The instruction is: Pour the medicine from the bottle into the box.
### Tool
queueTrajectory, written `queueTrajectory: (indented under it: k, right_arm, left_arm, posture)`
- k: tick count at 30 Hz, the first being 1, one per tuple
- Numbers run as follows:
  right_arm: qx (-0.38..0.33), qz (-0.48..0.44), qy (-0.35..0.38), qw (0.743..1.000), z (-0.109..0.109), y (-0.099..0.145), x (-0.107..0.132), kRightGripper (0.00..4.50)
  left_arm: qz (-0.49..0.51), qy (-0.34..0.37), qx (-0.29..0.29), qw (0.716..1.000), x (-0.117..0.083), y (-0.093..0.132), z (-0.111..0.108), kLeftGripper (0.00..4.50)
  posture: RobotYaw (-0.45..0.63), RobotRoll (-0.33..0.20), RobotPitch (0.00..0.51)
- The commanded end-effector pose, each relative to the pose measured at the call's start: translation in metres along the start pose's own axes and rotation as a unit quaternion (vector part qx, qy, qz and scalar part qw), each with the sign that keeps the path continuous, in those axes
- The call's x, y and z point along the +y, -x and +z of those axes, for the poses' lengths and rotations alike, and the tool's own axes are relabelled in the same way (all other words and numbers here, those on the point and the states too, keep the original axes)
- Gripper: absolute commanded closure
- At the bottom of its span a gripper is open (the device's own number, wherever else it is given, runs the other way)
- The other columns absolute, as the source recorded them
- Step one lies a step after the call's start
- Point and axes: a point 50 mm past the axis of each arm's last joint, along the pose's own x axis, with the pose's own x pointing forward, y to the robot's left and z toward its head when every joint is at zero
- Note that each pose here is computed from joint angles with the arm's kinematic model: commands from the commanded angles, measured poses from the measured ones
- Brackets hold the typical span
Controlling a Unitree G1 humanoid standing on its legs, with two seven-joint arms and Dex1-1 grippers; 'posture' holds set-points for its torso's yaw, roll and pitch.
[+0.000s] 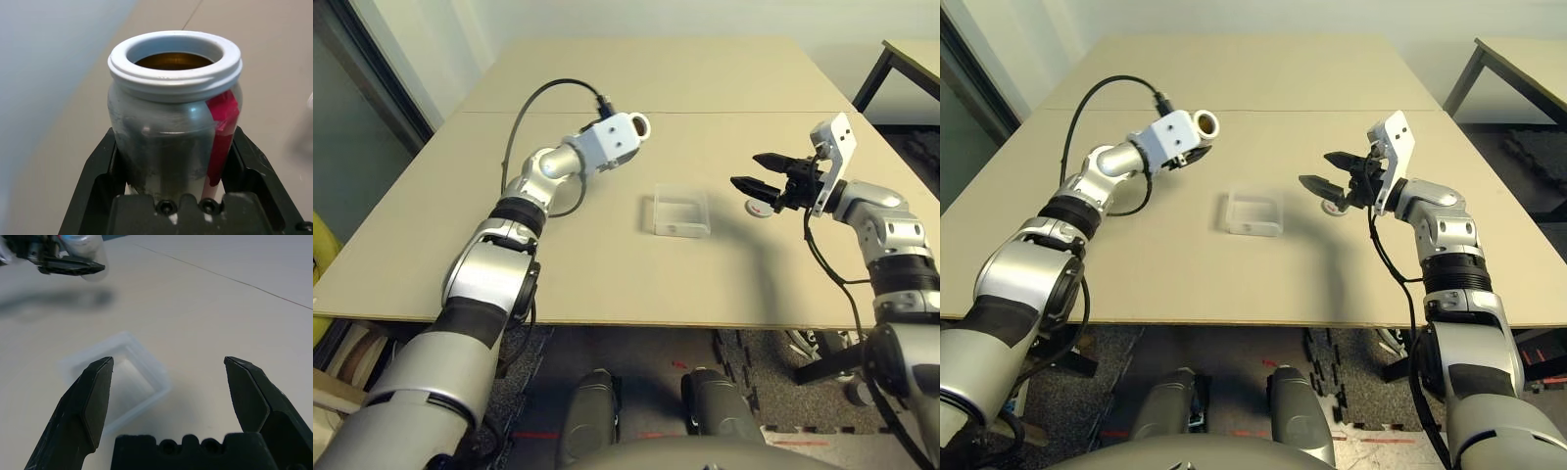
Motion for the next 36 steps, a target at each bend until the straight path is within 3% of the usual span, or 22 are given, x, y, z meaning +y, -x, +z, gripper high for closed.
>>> queueTrajectory:
  k: [1,17,27,36]
  right_arm:
    - [0.004,0.019,0.001,1.0,0.003,0.004,0.001,0.0]
    - [0.032,0.041,0.015,0.999,-0.004,0.002,0.007,0.0]
    - [0.026,0.046,0.007,0.999,-0.005,-0.003,0.009,0.0]
    - [0.023,0.045,0.007,0.999,-0.004,-0.003,0.009,0.0]
  left_arm:
    - [0.043,0.068,-0.005,0.997,0.011,0.013,-0.01,1.67]
    - [0.162,0.223,0.006,0.961,-0.002,0.042,-0.052,1.67]
    - [0.127,0.277,-0.024,0.952,-0.025,0.034,-0.059,1.67]
    - [0.09,0.307,-0.008,0.947,-0.043,0.03,-0.069,1.67]
  posture:
    - [-0.07,0.0,0.043]
    - [-0.06,0.0,0.059]
    - [-0.07,0.0,0.055]
    - [-0.09,0.0,0.053]
